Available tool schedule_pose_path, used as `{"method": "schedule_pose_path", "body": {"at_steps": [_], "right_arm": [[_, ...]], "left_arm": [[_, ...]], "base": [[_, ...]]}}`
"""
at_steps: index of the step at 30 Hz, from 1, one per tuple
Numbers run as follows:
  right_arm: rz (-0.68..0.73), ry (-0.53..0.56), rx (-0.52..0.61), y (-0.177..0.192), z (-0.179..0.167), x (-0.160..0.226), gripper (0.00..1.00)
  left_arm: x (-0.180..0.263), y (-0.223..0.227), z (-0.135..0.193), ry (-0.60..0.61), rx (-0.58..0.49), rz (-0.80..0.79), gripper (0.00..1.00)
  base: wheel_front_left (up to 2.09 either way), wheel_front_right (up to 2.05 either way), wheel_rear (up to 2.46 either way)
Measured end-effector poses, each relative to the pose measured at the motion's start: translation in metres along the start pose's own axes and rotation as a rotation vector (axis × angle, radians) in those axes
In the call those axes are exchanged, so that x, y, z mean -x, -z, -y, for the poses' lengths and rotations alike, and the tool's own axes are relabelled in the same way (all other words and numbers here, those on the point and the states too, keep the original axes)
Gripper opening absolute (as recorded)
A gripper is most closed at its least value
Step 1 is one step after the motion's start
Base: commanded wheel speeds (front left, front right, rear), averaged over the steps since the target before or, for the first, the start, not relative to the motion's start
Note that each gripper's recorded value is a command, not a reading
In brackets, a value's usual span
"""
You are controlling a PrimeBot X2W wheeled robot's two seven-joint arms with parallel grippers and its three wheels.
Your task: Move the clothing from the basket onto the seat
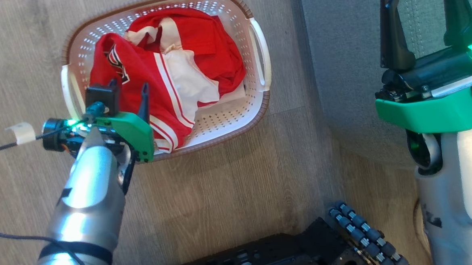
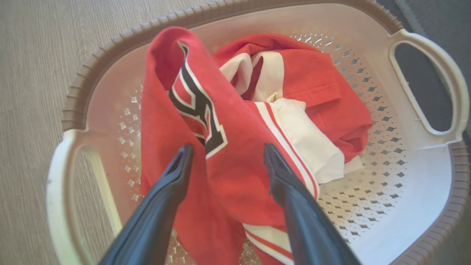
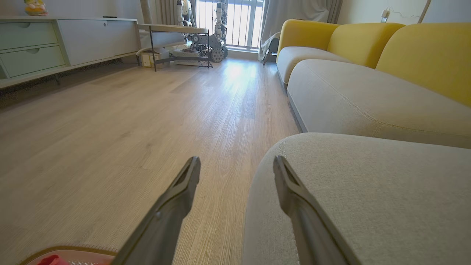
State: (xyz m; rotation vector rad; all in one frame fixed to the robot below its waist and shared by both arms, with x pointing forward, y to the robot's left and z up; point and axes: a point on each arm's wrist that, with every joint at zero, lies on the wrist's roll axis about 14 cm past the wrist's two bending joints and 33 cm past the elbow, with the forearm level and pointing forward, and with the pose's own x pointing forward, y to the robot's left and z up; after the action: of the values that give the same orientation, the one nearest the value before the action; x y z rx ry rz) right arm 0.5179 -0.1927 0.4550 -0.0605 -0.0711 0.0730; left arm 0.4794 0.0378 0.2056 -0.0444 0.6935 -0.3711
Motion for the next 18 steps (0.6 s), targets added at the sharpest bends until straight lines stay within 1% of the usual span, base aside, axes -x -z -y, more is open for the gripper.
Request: {"method": "schedule_pose_path", "body": {"at_steps": [8, 11, 12, 13, 15, 16, 17, 18], "right_arm": [[-0.018, 0.0, -0.006, 0.006, 0.001, 0.003, 1.0], [-0.022, 0.001, 0.0, 0.006, 0.002, 0.004, 1.0], [-0.022, 0.001, 0.001, 0.006, 0.002, 0.004, 1.0], [-0.02, 0.001, 0.001, 0.005, 0.002, 0.004, 1.0], [-0.015, 0.001, -0.003, 0.003, 0.003, 0.003, 1.0], [-0.011, 0.0, -0.002, 0.002, 0.003, 0.003, 1.0], [-0.007, -0.002, -0.001, 0.0, 0.002, 0.002, 1.0], [-0.006, -0.004, -0.001, 0.0, 0.002, 0.002, 1.0]], "left_arm": [[-0.012, 0.0, 0.0, 0.003, -0.011, -0.007, 1.0], [-0.016, 0.007, 0.004, 0.015, -0.018, -0.037, 0.99], [-0.017, 0.009, 0.005, 0.018, -0.021, -0.045, 0.71], [-0.017, 0.01, 0.006, 0.021, -0.023, -0.052, 0.46], [-0.018, 0.012, 0.007, 0.025, -0.026, -0.059, 0.25], [-0.018, 0.013, 0.009, 0.03, -0.028, -0.066, 0.03], [-0.018, 0.016, 0.011, 0.039, -0.028, -0.074, 0.0], [-0.017, 0.017, 0.012, 0.043, -0.031, -0.079, 0.0]], "base": [[0.0, 0.0, 0.0], [0.0, 0.0, 0.0], [0.0, 0.0, 0.0], [0.0, 0.0, 0.0], [0.0, 0.0, 0.0], [0.0, 0.0, 0.0], [0.0, 0.0, 0.0], [0.0, 0.0, 0.0]]}}
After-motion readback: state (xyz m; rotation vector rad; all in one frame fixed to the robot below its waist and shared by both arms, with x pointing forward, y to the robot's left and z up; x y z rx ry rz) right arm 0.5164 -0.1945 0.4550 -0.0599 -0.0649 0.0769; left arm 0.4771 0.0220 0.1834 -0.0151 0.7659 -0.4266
